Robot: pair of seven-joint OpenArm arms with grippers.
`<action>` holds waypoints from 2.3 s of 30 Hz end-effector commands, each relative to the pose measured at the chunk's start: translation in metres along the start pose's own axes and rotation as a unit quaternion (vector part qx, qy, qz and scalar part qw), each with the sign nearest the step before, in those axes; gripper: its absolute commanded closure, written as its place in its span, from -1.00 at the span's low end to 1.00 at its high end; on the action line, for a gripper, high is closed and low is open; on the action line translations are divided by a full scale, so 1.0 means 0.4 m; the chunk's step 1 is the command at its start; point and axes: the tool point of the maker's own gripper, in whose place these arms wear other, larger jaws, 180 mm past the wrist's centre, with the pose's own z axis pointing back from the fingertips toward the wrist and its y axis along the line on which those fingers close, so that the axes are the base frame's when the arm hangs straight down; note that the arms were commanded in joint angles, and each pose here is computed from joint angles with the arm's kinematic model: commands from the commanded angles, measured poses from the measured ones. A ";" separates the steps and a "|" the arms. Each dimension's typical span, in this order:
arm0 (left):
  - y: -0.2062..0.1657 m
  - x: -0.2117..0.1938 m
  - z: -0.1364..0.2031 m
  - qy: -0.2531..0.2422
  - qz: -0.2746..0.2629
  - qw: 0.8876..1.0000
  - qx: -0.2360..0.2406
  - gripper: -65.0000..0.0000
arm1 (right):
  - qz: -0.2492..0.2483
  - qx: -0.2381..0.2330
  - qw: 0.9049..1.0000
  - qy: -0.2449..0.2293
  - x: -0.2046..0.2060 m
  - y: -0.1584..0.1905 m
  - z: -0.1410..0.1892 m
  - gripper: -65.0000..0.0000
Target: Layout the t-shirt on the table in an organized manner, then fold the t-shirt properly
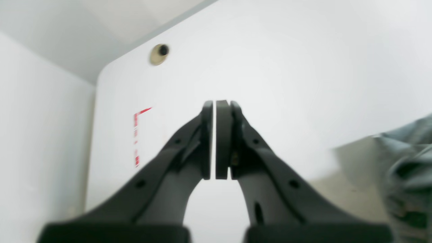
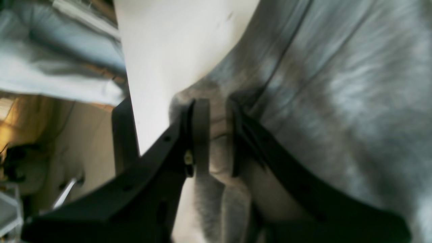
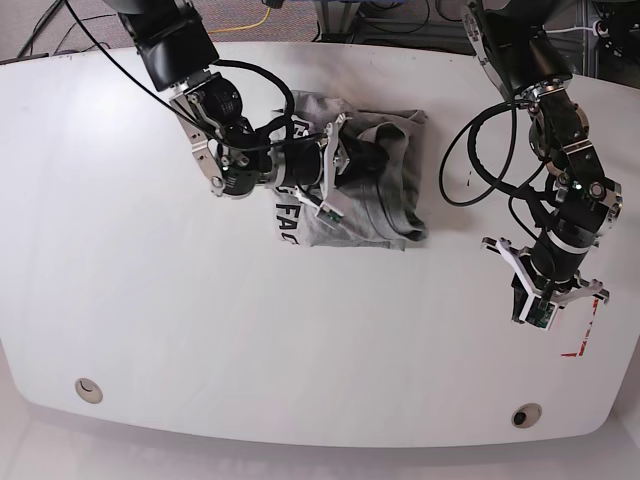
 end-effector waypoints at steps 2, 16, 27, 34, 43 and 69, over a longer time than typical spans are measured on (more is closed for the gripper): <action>0.019 0.043 0.008 -0.028 -0.003 1.000 0.010 1.00 | 0.009 0.003 1.000 -0.012 0.024 -0.013 -0.036 0.76; -0.018 0.061 0.002 -0.037 -0.004 0.999 -0.007 1.00 | 0.088 -0.031 0.993 -0.076 0.224 0.023 0.083 0.76; -0.235 0.044 -0.008 -0.027 -0.041 0.992 -0.114 1.00 | 0.127 -0.130 0.977 -0.107 0.343 -0.083 0.253 0.76; -0.378 -0.004 0.033 -0.011 -0.066 0.981 -0.183 1.00 | 0.163 -0.193 0.963 -0.091 0.354 -0.152 0.309 0.76; -0.503 -0.070 0.091 0.014 -0.070 0.967 -0.245 1.00 | 0.156 -0.214 0.962 -0.061 0.293 -0.230 0.284 0.77; -0.561 -0.309 0.153 0.131 -0.094 0.940 -0.301 1.00 | 0.046 -0.217 0.972 -0.071 0.022 -0.299 0.177 0.77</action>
